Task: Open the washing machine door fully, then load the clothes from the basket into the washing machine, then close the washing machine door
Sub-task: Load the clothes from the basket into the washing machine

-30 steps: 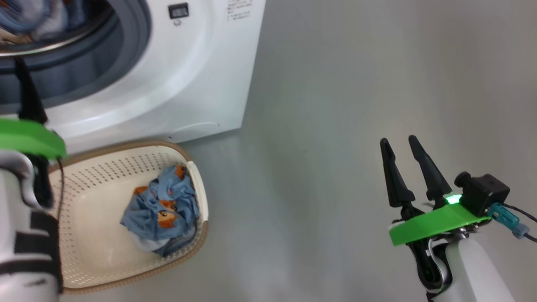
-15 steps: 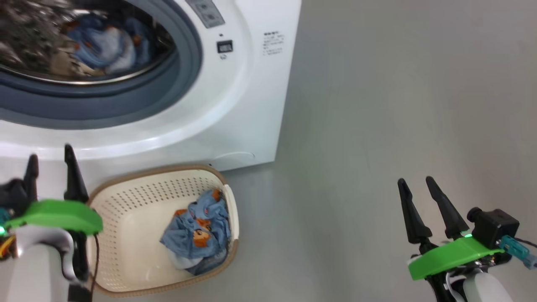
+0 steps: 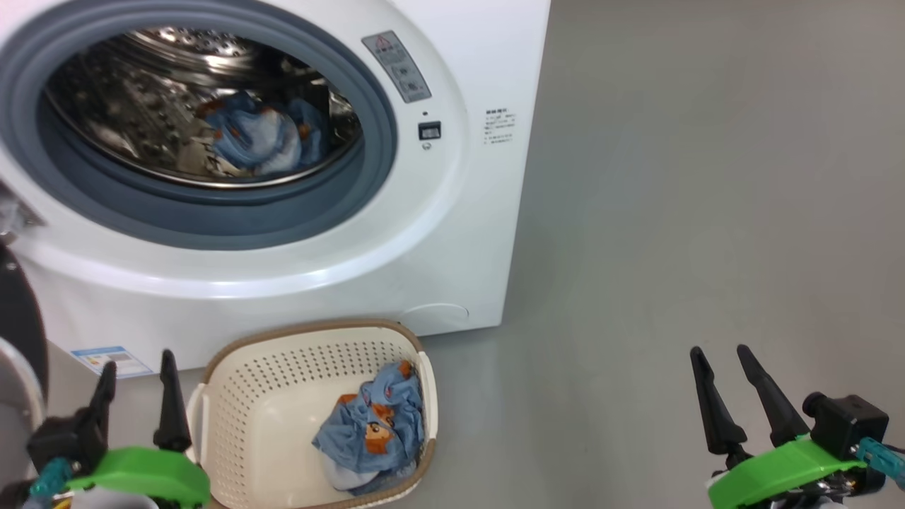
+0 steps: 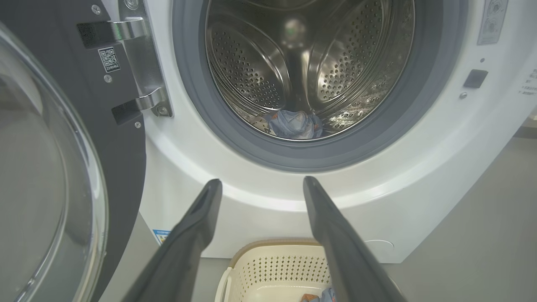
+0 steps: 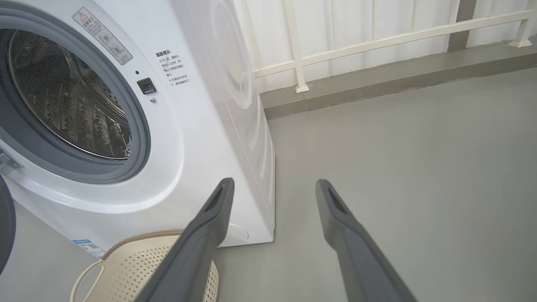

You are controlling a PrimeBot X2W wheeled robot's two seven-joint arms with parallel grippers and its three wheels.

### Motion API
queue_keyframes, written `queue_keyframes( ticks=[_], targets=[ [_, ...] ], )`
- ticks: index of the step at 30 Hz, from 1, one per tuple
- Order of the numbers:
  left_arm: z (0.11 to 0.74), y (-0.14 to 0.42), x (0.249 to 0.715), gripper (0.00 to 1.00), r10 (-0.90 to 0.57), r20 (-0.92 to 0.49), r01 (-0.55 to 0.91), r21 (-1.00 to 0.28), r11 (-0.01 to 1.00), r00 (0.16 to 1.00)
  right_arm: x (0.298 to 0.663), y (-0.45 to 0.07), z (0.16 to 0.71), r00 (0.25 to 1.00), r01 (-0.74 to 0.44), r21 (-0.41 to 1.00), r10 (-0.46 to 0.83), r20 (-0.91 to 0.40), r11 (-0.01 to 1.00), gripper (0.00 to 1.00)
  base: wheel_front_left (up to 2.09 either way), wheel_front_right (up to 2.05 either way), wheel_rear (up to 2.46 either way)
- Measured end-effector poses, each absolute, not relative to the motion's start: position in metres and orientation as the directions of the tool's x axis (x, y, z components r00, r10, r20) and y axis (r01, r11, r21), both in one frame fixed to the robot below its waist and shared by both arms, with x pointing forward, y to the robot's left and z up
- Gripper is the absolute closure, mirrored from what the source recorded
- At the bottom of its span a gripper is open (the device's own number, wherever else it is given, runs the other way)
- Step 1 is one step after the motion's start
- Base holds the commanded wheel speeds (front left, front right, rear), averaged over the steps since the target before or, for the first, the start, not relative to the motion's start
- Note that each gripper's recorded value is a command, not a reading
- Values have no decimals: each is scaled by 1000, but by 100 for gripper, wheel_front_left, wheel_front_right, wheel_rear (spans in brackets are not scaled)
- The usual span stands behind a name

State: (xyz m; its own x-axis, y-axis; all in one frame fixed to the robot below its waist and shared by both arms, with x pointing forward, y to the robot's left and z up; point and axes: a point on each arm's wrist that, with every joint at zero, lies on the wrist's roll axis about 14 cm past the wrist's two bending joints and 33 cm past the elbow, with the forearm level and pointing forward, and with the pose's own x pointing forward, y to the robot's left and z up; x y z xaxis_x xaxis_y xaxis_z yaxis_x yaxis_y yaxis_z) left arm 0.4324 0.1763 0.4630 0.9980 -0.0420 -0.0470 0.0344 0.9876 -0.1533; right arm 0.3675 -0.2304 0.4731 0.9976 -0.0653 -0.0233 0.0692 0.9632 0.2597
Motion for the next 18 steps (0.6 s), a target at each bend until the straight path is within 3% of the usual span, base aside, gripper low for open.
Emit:
queue_keyframes(
  ticks=[18],
  targets=[
    [479, 202, 369, 0, 21, -2, -21, -123, 992, 1000, 349, -229, 477, 999, 51, 257, -50, -11, 965, 0, 0, 0, 0]
  ],
)
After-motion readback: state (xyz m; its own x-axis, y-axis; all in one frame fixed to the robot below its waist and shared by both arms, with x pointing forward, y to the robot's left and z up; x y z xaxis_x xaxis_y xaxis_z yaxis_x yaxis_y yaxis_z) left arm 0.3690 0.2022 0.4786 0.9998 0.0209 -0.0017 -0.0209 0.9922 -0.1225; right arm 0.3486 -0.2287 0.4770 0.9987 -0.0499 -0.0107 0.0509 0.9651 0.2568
